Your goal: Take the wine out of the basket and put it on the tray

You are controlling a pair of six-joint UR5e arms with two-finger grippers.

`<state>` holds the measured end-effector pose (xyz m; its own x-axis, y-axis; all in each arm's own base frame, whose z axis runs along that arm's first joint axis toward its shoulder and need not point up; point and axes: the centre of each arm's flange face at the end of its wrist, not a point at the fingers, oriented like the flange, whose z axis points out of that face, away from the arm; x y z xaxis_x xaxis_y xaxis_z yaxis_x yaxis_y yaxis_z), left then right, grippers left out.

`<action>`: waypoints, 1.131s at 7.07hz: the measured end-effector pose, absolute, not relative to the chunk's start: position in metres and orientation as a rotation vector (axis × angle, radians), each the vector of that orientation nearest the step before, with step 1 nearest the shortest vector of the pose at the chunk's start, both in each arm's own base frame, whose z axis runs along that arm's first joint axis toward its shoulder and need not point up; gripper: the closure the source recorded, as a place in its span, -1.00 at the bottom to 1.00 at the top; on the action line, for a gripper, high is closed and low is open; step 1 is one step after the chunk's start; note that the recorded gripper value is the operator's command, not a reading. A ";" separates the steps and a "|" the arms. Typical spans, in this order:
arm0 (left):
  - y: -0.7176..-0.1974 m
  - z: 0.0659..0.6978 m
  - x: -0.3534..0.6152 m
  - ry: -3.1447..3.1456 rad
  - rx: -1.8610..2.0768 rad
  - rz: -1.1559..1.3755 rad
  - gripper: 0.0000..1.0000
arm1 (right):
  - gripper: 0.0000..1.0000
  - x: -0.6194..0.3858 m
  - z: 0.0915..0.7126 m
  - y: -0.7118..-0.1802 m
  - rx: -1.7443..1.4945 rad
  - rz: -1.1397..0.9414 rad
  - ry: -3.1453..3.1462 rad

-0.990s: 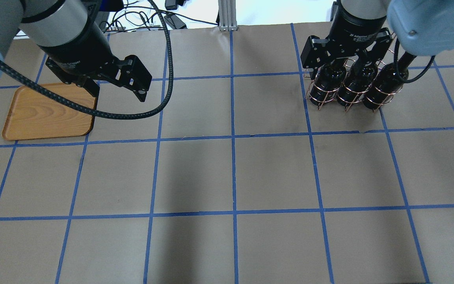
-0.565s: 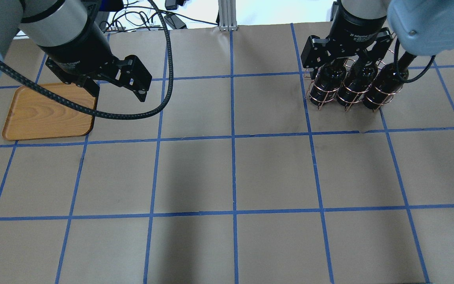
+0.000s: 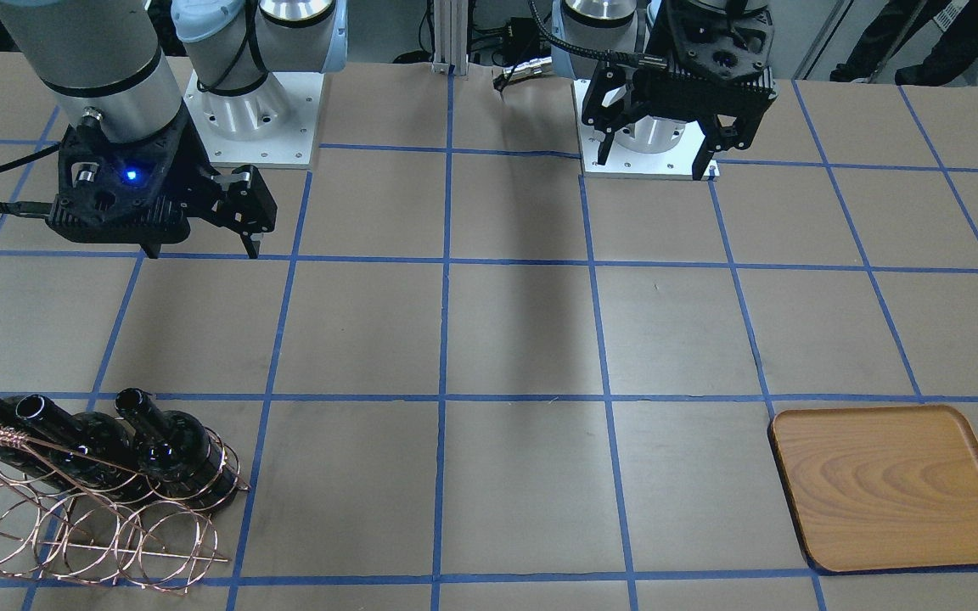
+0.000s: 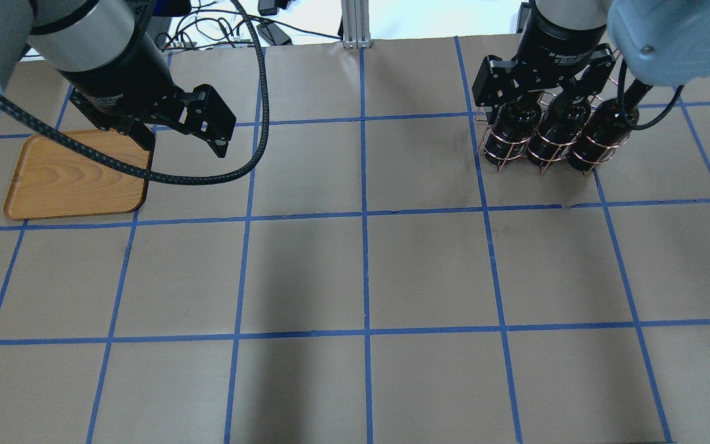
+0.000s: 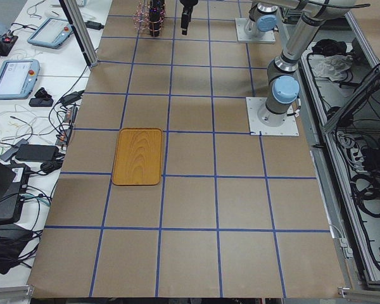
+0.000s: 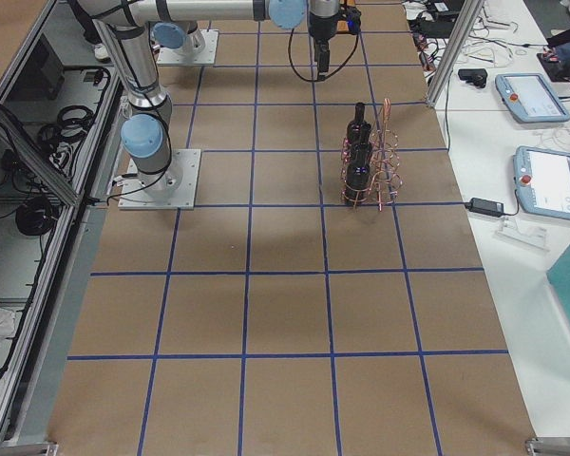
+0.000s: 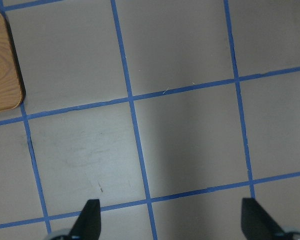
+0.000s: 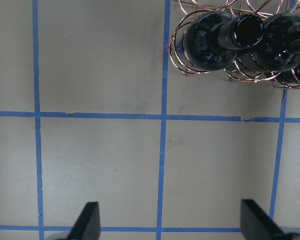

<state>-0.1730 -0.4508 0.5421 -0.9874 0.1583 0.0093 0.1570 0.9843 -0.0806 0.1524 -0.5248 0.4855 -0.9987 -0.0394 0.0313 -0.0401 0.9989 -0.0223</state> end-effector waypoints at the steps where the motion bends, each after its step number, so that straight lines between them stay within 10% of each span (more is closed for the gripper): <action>1: -0.450 0.542 -0.173 -3.114 -0.247 0.124 -1.00 | -1.00 0.153 0.485 -0.525 0.062 0.035 -3.113; 8: -0.450 0.543 -0.173 -3.114 -0.248 0.125 -1.00 | -0.99 0.065 0.497 -0.548 0.115 0.149 -3.102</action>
